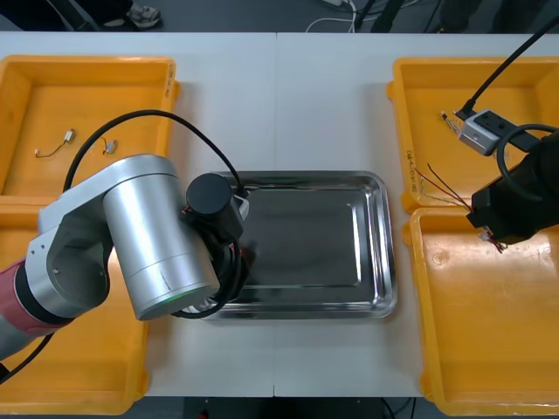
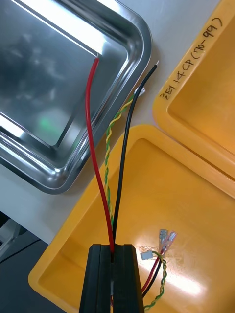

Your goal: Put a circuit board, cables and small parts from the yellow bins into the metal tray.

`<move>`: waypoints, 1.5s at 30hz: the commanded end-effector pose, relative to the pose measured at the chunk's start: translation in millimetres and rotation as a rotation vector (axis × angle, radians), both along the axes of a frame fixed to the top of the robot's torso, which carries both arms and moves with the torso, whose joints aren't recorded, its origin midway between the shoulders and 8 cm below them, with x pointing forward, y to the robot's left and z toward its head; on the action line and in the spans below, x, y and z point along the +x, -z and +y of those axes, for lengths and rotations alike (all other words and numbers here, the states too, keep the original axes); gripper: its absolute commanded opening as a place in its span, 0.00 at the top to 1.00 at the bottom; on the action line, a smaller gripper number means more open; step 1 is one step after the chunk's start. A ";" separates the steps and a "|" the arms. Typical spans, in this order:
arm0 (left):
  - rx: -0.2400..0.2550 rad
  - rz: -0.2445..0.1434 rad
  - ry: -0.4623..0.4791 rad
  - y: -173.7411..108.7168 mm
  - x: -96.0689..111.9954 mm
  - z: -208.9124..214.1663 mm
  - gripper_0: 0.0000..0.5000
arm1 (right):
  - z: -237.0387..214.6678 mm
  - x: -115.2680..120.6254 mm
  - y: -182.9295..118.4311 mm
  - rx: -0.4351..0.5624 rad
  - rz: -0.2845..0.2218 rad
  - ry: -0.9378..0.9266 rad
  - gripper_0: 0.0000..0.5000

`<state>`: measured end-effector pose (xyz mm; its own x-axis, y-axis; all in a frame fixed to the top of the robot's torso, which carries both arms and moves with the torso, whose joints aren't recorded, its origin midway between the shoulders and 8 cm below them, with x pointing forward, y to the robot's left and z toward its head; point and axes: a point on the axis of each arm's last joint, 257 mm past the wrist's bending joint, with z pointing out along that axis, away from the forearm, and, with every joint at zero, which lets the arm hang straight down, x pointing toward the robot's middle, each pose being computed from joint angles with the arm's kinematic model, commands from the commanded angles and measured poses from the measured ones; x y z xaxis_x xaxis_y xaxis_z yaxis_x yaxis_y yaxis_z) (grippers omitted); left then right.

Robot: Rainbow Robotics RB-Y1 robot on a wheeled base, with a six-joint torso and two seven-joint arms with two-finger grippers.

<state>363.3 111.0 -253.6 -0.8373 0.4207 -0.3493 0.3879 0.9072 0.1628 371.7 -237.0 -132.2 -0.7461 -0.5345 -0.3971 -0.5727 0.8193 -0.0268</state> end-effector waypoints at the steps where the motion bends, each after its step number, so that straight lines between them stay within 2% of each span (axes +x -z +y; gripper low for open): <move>1: -0.072 -0.043 -0.004 -8.2 6.7 -30.9 1.00 | 2.2 4.4 -12.8 -0.050 -0.053 -0.068 1.00; 10: -0.107 -0.039 -0.005 9.1 4.8 -45.0 1.00 | 8.0 3.5 -11.5 -0.069 -0.056 -0.103 1.00; 18: -0.131 -0.055 -0.026 27.0 17.3 -51.9 1.00 | 17.5 1.5 -11.6 -0.095 -0.057 -0.147 1.00; 45: -0.151 -0.046 -0.031 35.6 9.9 -62.2 0.99 | 20.4 1.6 -11.8 -0.134 -0.066 -0.192 1.00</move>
<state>368.6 73.8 -304.6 -0.8320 0.3909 -0.3936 0.3873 0.9173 0.0923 369.0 -212.6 -133.5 -0.6638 -0.6548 -0.3615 -0.6731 0.7337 -0.0930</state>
